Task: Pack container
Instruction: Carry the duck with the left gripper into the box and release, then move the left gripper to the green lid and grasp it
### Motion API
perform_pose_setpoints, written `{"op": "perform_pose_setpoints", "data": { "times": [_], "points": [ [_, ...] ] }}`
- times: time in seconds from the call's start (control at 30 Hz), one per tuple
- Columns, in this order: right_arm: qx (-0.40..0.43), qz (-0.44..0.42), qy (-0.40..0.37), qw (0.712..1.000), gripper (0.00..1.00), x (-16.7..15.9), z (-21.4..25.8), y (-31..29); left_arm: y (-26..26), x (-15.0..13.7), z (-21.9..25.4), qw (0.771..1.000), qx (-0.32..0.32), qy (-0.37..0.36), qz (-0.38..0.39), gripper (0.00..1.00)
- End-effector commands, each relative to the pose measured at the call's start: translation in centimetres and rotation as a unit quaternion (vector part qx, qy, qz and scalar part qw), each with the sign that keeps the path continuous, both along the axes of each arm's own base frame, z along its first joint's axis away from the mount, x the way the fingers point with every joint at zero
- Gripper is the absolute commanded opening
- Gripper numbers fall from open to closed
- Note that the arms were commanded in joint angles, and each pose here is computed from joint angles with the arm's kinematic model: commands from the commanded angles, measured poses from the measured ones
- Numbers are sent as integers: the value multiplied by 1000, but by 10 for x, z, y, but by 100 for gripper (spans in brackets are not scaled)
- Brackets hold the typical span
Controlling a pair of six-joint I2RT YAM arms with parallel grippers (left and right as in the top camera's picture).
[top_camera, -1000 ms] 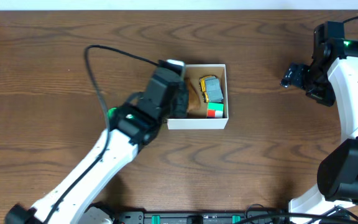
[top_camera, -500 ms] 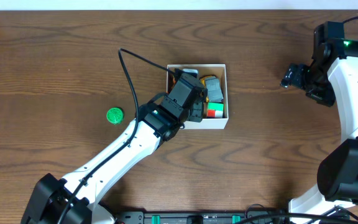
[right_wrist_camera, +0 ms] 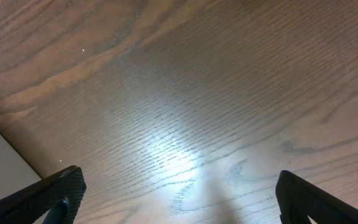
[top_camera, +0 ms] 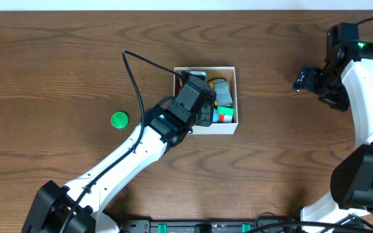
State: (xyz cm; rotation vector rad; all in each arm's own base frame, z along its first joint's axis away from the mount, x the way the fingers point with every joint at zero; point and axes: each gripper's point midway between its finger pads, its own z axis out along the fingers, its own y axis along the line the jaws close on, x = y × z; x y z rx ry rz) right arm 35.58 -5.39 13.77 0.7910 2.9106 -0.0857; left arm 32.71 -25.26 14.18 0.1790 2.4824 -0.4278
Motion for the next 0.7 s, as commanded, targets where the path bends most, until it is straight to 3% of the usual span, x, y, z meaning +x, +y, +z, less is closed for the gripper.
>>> {"op": "perform_pose_setpoints", "data": {
  "times": [0.0,0.2,0.33,0.5,0.67],
  "points": [
    [2,4,6,1000,99,-1,-4,0,1,4,9,1000,8,-16,-9,56],
    [2,4,6,1000,99,-1,-4,0,59,15,27,998,29,-20,57,55],
    [2,4,6,1000,99,-1,-4,0,140,19,46,987,35,-11,154,56],
    [2,4,6,1000,99,-1,-4,0,227,16,40,962,47,24,267,61],
    [14,5,5,1000,99,0,-4,4,241,19,4,956,55,85,277,75]
  ]
}}
